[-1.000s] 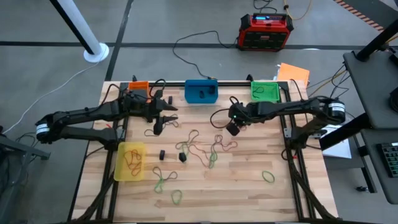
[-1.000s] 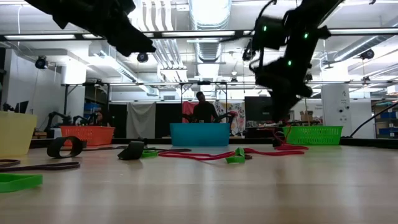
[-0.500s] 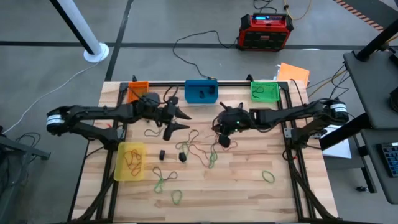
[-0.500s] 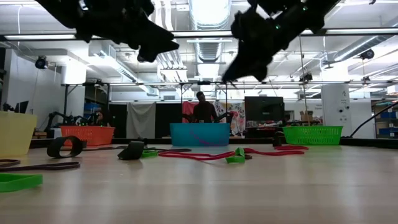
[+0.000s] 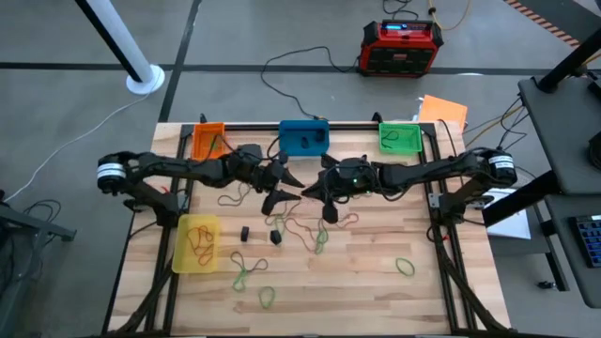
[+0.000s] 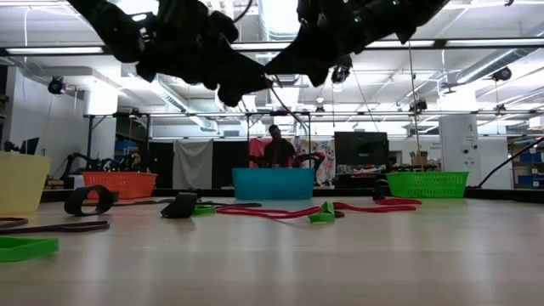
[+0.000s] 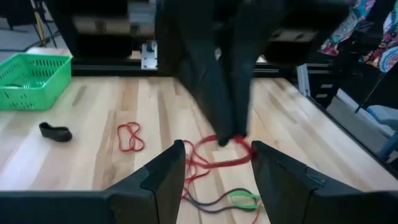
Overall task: Sort rubber bands into baskets
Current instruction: Put the red rubber band into the yellow bin, then put the green rubber band into the orange bin
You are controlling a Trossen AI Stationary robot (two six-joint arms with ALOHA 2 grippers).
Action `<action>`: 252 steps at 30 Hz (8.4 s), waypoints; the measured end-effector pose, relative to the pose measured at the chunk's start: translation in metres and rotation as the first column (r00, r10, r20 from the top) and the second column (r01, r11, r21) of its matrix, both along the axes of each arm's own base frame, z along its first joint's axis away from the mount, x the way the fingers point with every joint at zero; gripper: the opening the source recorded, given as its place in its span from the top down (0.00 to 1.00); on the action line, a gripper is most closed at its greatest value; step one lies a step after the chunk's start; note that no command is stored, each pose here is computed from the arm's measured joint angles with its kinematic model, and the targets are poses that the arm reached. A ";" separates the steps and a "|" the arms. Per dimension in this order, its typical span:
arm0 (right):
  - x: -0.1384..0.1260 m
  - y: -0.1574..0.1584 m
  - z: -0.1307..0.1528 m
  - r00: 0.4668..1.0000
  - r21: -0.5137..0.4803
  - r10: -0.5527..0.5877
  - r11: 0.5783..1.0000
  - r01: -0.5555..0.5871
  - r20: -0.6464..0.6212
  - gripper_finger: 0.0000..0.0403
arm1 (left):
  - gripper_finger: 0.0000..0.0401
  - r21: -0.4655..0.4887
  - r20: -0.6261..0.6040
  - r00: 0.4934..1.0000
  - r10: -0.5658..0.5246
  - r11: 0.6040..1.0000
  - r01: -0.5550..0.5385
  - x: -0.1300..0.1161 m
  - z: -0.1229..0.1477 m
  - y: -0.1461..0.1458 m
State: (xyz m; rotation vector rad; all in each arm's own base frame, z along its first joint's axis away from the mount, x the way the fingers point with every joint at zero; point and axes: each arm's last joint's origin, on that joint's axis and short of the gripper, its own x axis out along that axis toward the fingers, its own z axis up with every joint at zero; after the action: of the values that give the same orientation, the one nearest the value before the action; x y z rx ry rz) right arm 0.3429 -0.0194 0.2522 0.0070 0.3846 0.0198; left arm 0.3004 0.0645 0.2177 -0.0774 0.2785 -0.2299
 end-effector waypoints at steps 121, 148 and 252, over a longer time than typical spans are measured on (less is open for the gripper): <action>-0.058 -0.008 -0.032 0.537 0.067 -0.335 0.800 0.596 -0.774 0.57 | 0.69 0.315 -0.490 0.844 0.216 0.947 -0.060 -0.097 0.055 -0.101; -0.115 0.141 -0.035 0.138 0.039 -0.113 0.617 0.786 -0.984 0.54 | 0.69 0.460 -0.306 0.938 0.160 0.888 -0.001 -0.091 0.050 -0.072; -0.008 0.014 -0.018 0.985 -0.148 0.093 0.986 -0.071 0.143 0.98 | 0.79 0.199 0.010 0.995 0.099 0.975 -0.099 0.010 -0.013 -0.073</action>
State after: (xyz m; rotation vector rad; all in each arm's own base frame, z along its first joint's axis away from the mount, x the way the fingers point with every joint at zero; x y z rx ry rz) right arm 0.3347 -0.0055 0.2344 -0.1506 0.2349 0.0743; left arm 0.3100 -0.0088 0.2052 0.1067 0.2957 -0.1022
